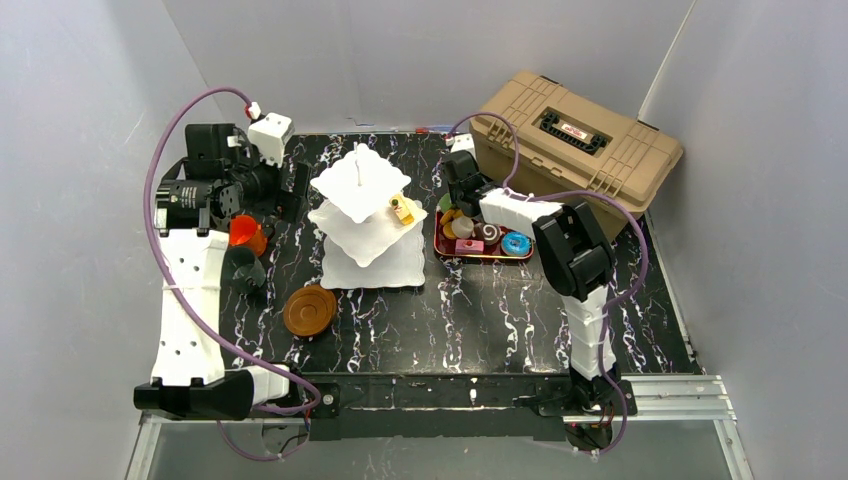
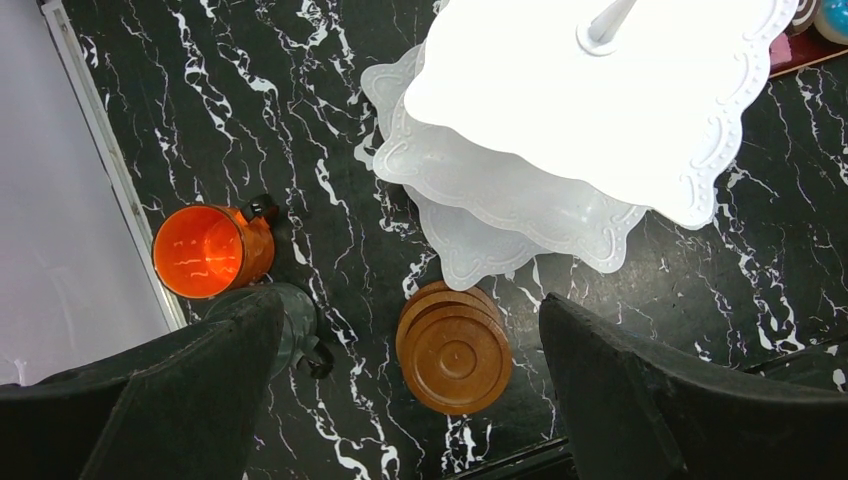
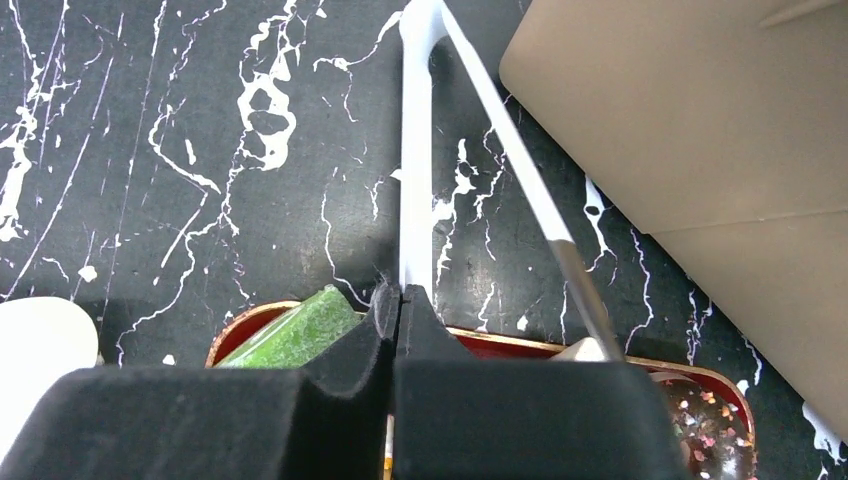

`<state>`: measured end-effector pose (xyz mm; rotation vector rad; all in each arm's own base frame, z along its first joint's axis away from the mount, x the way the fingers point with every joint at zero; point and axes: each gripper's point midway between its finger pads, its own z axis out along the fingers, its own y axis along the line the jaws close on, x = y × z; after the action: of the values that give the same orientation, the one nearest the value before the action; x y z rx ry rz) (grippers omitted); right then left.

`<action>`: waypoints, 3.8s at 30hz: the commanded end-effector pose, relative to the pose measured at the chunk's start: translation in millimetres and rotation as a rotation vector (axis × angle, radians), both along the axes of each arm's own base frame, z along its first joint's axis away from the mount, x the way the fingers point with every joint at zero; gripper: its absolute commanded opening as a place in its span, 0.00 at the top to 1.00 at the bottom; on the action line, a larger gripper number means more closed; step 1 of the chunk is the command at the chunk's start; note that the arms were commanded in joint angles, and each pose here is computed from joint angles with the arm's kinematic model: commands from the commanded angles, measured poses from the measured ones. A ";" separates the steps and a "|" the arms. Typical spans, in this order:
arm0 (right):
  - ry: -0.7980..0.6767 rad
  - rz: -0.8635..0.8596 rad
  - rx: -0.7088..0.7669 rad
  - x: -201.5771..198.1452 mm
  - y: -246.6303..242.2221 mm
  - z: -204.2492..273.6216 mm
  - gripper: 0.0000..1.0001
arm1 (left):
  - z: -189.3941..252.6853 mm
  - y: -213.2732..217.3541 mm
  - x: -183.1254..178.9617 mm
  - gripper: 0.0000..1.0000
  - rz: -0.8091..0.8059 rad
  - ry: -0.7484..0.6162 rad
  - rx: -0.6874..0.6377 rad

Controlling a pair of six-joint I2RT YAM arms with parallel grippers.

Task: Serve the afternoon tea
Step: Pick up the clamp from the tray.

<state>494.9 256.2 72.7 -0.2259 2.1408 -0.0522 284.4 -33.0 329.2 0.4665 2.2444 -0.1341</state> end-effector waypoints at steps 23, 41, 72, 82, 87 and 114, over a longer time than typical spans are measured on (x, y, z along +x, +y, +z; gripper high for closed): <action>-0.614 0.311 0.654 -157.2 -23.8 287.1 0.99 | 73.7 -86.2 -62.8 0.07 -0.410 -0.187 -0.371; -0.828 0.744 1.238 -275.2 -18.4 441.6 0.99 | 179.1 -226.5 -45.5 0.02 -0.604 -0.269 -0.780; -0.676 0.808 1.105 -275.6 32.8 435.9 0.58 | 182.7 -262.6 3.1 1.00 -0.606 -0.355 -0.731; -0.569 0.850 0.782 -301.6 7.0 446.9 0.37 | 146.0 -266.6 -77.3 1.00 -1.083 -0.292 -0.619; -0.435 1.051 0.789 -324.5 33.6 440.0 0.38 | 146.1 -265.8 -101.0 1.00 -1.172 -0.283 -0.633; -0.395 1.294 0.833 -351.8 54.3 403.8 0.28 | 198.3 -250.4 -178.7 1.00 -1.399 -0.181 -0.887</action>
<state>154.8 312.2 447.8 -0.9222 1.3213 1.3252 114.9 -286.0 507.9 1.3290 1.1641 -1.5726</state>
